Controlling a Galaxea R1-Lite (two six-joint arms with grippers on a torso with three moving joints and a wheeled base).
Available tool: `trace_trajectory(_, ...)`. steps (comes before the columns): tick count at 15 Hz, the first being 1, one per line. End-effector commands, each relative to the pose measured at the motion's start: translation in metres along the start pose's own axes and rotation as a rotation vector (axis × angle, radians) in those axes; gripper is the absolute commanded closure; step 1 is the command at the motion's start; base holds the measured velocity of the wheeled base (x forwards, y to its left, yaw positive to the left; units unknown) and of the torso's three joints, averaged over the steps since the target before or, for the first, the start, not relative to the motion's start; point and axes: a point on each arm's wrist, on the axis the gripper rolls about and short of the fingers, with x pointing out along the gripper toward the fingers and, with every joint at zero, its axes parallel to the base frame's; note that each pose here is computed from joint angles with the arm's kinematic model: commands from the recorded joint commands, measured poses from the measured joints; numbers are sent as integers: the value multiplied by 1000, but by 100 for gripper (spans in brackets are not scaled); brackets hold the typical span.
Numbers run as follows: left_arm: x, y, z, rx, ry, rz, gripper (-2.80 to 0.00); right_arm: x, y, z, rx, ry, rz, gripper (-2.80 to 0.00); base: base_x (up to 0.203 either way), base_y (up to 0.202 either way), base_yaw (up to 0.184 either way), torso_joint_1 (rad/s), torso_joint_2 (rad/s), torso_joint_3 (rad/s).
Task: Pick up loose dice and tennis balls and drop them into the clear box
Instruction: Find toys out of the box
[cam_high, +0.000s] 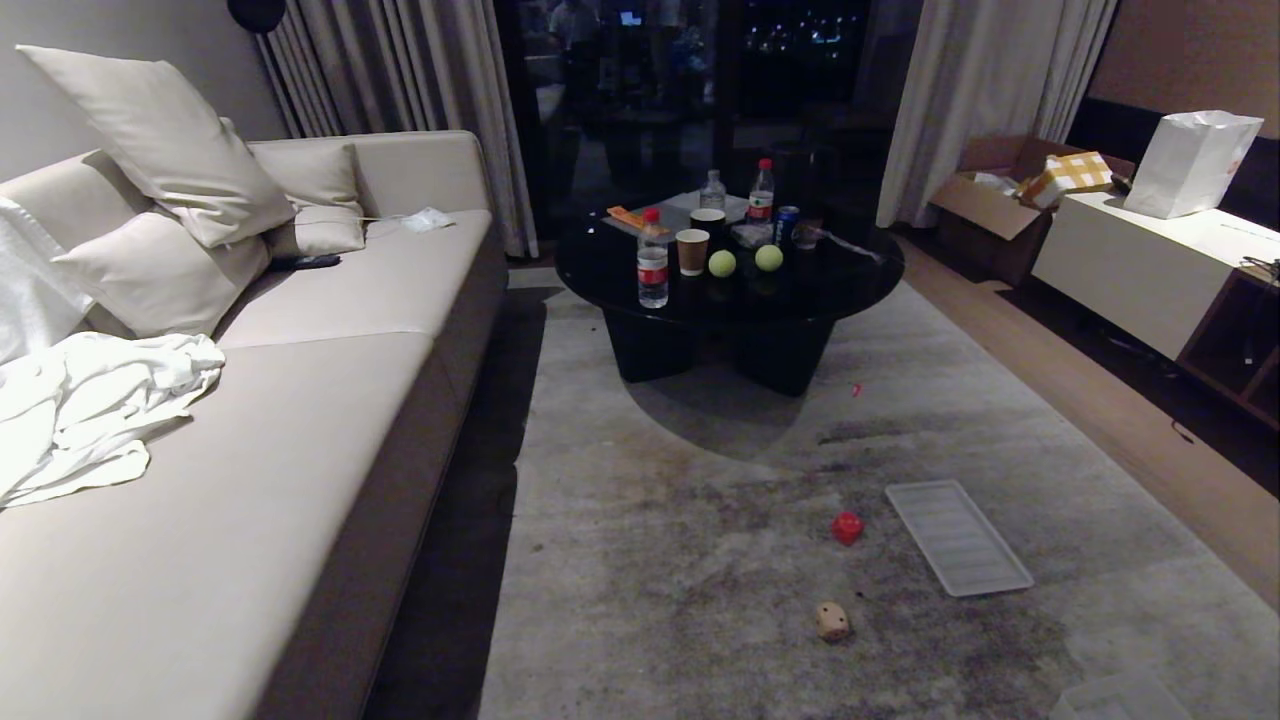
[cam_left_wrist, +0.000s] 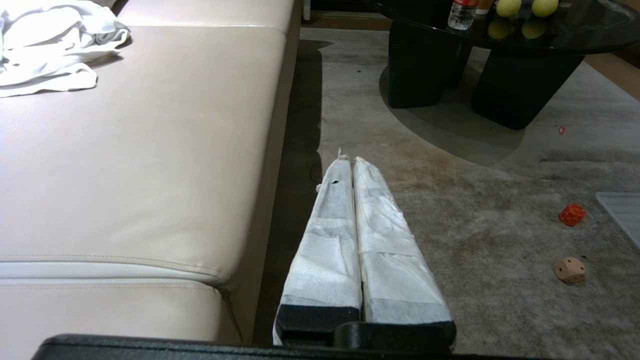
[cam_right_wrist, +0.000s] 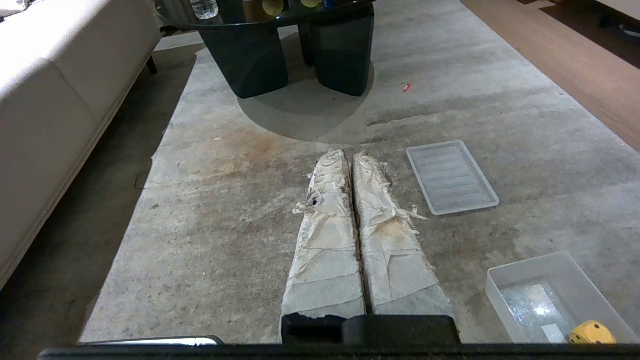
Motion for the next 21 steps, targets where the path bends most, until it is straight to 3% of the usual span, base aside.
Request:
trace_trajectory(1,0,0,0,5,3,0,0,0,0,0,1,3,0,0,0,0,0,0,0,0)
trace_trajectory(16,0,0,0,0,3,1,0,0,0,-1,1,3,0,0,0,0,0,0,0,0)
trace_trajectory(21,0,0,0,0,3,1,0,0,0,-1,1,4,0,0,159,0,0,2,1,1)
